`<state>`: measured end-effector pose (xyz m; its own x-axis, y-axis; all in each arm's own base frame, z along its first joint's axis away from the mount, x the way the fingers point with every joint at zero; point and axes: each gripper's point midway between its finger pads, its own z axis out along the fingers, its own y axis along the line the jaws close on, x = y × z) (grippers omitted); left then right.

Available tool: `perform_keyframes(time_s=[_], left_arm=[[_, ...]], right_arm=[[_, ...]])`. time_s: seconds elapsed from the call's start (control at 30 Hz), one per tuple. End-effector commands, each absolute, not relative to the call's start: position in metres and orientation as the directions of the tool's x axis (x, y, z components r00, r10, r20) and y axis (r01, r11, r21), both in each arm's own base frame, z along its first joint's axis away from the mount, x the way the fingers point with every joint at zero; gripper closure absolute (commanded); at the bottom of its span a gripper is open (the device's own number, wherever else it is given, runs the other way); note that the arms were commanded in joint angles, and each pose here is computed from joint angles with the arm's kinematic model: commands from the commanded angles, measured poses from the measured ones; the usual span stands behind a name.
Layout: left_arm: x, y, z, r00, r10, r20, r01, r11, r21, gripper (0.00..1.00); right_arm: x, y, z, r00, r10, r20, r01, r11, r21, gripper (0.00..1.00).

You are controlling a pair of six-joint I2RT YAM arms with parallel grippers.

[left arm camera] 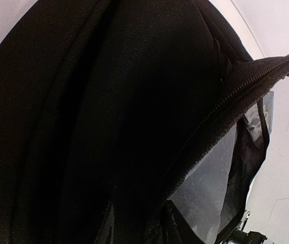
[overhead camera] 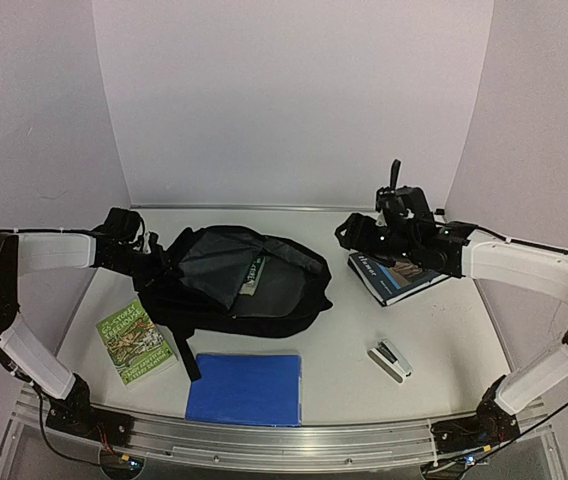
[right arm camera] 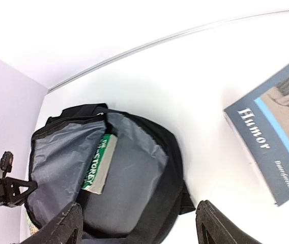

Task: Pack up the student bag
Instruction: Place the book in the student bag, then pick up the book from the center of the board.

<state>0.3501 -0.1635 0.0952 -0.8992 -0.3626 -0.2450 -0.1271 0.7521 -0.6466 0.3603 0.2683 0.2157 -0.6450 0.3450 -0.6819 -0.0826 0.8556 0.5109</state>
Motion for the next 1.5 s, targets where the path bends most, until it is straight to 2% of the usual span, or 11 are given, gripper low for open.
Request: perform_keyframes(time_s=[0.0,0.13,0.23,0.33,0.43,0.57,0.83,1.1,1.23,1.37,1.47], left_arm=[[0.356,-0.164,0.113,-0.884,-0.369,-0.285,-0.093,0.739,-0.667,0.51],[0.356,-0.165,0.133,-0.872,-0.361,-0.331,-0.046,0.732,-0.679,0.16],[0.352,-0.170,0.157,-0.856,-0.337,-0.393,0.042,0.710,-0.703,0.06],[0.347,-0.169,0.185,-0.820,-0.331,-0.467,0.117,0.702,-0.703,0.01],[0.342,-0.166,0.207,-0.793,-0.326,-0.515,0.158,0.707,-0.690,0.00],[0.338,-0.162,0.225,-0.770,-0.335,-0.544,0.175,0.708,-0.684,0.00],[0.335,-0.163,0.231,-0.759,-0.369,-0.536,0.174,0.679,-0.713,0.00],[0.325,-0.166,0.224,-0.777,-0.351,-0.523,0.191,0.659,-0.727,0.00],[0.322,-0.165,0.224,-0.774,-0.352,-0.526,0.193,0.661,-0.725,0.00],[0.322,-0.164,0.224,-0.770,-0.351,-0.533,0.195,0.666,-0.720,0.00],[0.322,-0.165,0.223,-0.773,-0.346,-0.532,0.197,0.667,-0.719,0.00]], right_arm=[[0.356,0.249,0.240,-0.591,0.377,-0.713,-0.069,0.857,0.510,0.23],[0.355,0.229,0.241,-0.563,0.361,-0.744,-0.013,0.896,0.444,0.23],[0.352,0.221,0.245,-0.551,0.349,-0.758,-0.001,0.908,0.419,0.20],[0.349,0.213,0.254,-0.531,0.359,-0.767,0.000,0.906,0.424,0.12],[0.346,0.206,0.258,-0.518,0.372,-0.771,0.007,0.902,0.431,0.02],[0.351,0.186,0.245,-0.538,0.407,-0.738,0.050,0.889,0.454,0.02],[0.376,0.119,0.176,-0.590,0.539,-0.601,0.197,0.818,0.541,0.02],[0.407,0.062,0.107,-0.553,0.660,-0.508,0.336,0.735,0.589,0.22],[0.416,0.045,0.086,-0.519,0.689,-0.505,0.402,0.719,0.567,0.32],[0.422,0.037,0.078,-0.484,0.706,-0.518,0.420,0.706,0.570,0.35],[0.426,0.033,0.070,-0.469,0.719,-0.513,0.439,0.694,0.571,0.43]])
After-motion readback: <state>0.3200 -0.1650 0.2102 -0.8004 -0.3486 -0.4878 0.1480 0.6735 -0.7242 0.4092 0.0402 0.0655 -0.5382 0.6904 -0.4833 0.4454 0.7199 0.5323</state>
